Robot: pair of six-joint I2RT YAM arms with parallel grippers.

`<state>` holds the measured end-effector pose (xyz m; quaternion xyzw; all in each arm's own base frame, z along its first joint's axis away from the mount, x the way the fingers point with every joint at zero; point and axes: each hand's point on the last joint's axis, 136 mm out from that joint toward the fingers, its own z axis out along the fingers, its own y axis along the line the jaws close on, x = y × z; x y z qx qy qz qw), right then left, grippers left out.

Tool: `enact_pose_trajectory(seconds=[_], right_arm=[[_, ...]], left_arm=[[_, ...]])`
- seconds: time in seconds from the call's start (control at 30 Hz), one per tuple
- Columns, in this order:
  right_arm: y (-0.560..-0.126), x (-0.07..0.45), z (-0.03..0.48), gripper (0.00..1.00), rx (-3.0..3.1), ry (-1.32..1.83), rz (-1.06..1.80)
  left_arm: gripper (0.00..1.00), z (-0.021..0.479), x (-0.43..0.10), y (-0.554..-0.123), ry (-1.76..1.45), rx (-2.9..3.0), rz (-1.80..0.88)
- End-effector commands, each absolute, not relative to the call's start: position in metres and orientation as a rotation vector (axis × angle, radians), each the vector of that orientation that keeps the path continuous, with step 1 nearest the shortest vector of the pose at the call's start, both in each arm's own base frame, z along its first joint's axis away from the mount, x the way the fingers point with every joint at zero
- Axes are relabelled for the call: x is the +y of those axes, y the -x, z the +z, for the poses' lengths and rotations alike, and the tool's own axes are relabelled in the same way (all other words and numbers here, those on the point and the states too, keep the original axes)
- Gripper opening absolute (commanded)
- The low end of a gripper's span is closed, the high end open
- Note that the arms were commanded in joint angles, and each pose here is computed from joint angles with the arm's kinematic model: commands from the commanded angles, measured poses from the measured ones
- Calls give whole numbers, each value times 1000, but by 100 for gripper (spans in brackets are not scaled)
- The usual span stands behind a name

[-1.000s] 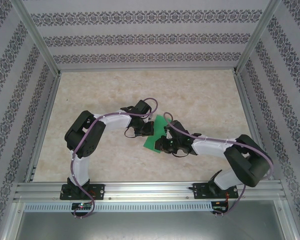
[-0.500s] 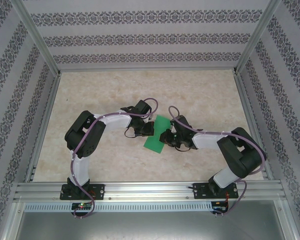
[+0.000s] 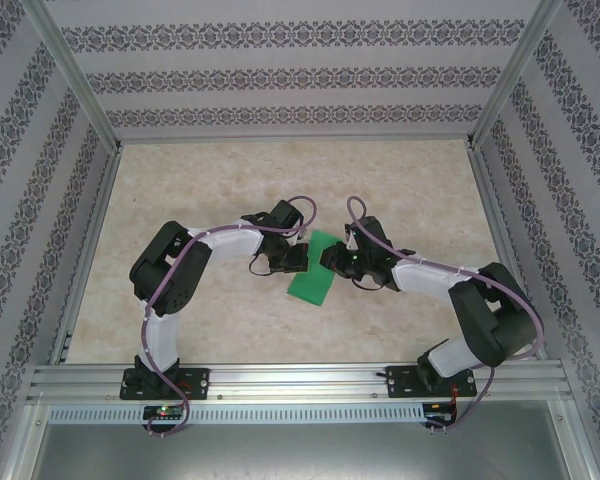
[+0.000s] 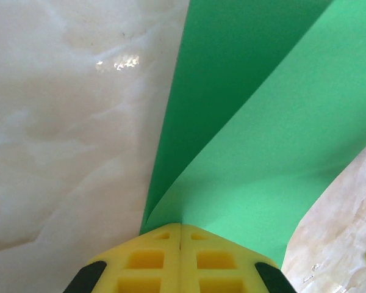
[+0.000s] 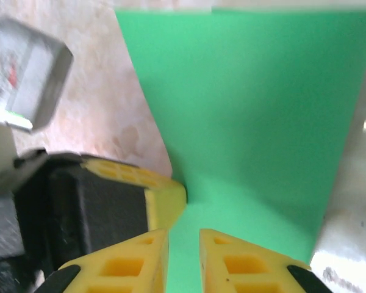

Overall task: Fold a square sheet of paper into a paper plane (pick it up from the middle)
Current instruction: Fold the square sheet of paper in half at the center of the table.

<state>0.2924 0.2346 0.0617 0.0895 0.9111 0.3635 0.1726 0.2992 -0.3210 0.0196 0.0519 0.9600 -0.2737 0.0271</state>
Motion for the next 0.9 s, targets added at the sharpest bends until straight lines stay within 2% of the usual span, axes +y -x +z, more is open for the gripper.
enact_pose_trajectory(seconds=[0.0,0.23,0.57,0.87], right_arm=[[-297,238,52,20,2607,-214,1046],[-292,225,8,20,2714,-304,944],[-320,230,68,21,2587,-229,990],[-324,219,28,20,2652,-303,958]], left_arm=[[0,6,-318,-285,-195,3041,-787],[0,6,-317,-285,-190,3041,-784],[0,6,-317,-285,-188,3043,-781],[0,6,-317,-285,-197,3042,-777]])
